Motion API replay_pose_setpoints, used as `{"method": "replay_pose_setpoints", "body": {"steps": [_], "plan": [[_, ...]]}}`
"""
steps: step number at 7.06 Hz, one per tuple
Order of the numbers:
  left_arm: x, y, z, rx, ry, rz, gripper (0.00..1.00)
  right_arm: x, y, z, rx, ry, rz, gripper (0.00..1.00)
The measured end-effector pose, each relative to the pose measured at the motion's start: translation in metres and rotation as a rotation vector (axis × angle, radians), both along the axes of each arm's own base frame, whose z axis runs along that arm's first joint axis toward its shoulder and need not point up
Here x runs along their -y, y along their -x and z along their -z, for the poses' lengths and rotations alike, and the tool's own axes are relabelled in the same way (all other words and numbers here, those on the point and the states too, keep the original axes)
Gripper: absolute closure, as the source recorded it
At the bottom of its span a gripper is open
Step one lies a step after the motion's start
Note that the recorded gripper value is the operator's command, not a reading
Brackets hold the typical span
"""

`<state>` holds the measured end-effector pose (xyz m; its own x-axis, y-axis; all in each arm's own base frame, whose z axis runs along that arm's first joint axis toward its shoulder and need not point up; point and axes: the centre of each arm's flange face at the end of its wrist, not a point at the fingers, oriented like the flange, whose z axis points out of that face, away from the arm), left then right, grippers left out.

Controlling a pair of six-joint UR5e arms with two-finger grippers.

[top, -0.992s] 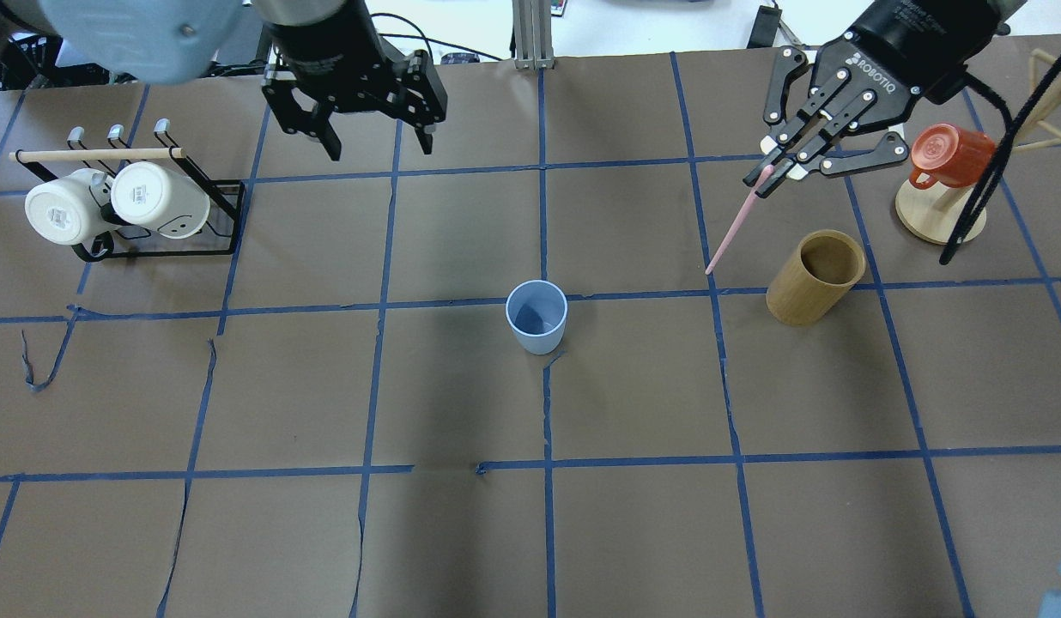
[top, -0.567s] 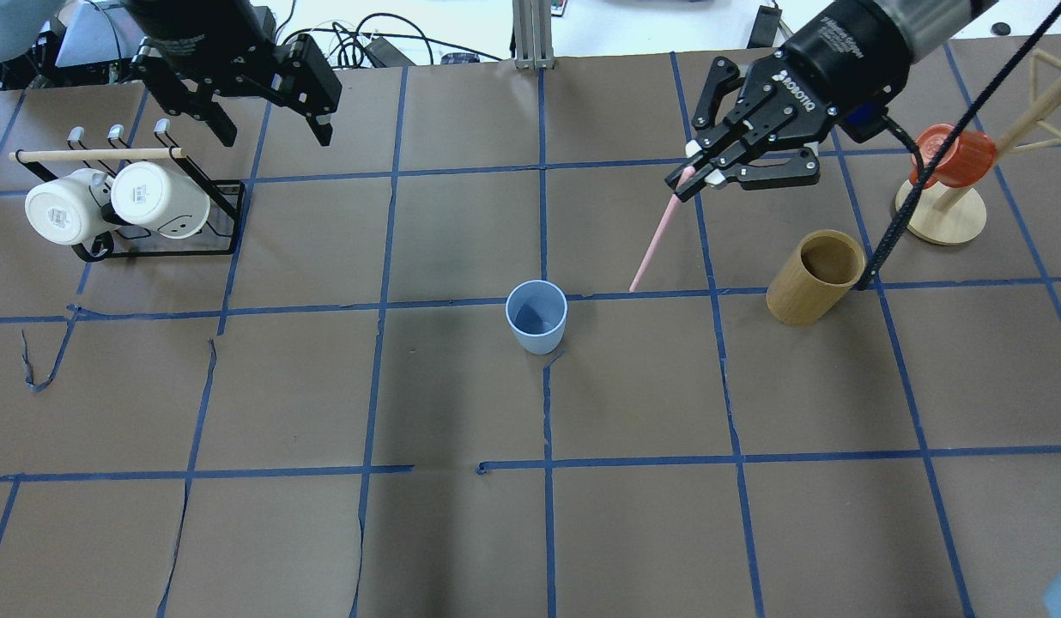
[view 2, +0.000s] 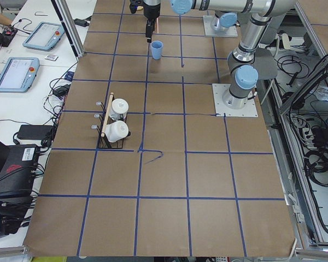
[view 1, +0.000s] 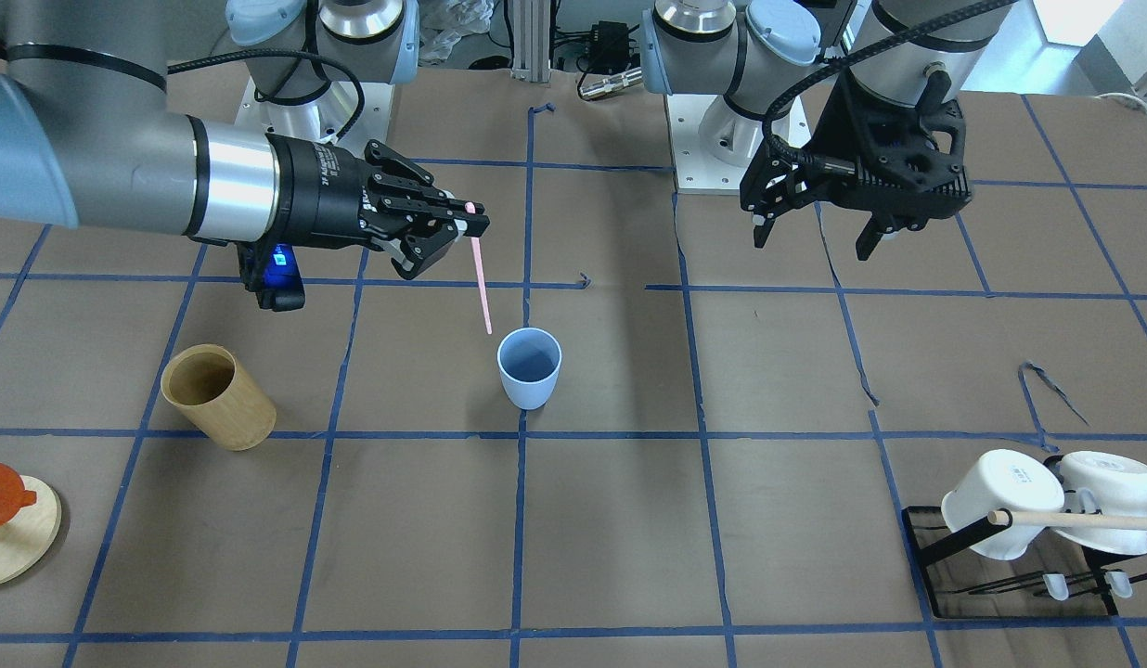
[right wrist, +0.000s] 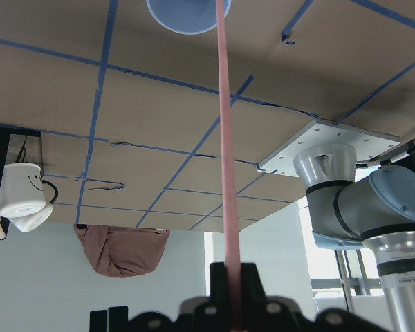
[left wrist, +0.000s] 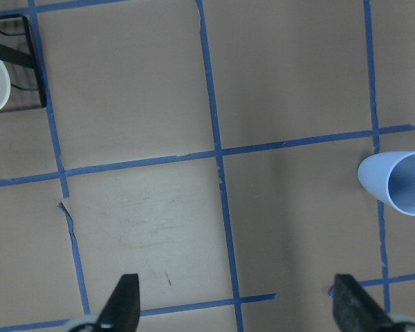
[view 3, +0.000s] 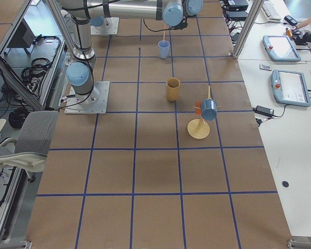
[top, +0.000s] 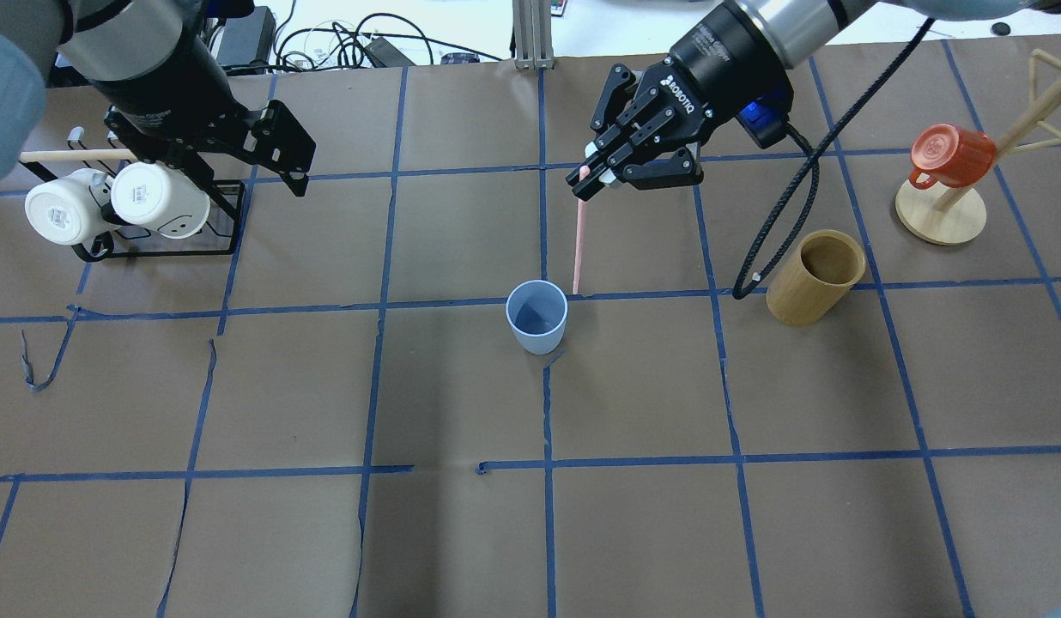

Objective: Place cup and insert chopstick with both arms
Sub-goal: 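Move the held chopstick over the blue cup and lower it in with the right gripper, then open the right gripper to release the chopstick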

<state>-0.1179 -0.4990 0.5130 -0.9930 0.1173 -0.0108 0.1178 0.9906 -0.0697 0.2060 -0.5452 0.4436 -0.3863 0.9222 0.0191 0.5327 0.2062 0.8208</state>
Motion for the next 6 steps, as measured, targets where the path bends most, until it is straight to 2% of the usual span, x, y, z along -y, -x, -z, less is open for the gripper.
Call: {"method": "replay_pose_setpoints", "body": {"steps": [5,6], "plan": [[-0.003,-0.002,0.002,-0.008,-0.018,-0.078,0.0,-0.003,-0.032,0.028,0.023,-0.006,-0.012,0.86],[-0.003,-0.003,0.002,-0.006,-0.017,-0.079,0.0,0.001,-0.033,0.033,0.025,-0.009,-0.011,0.71]]}}
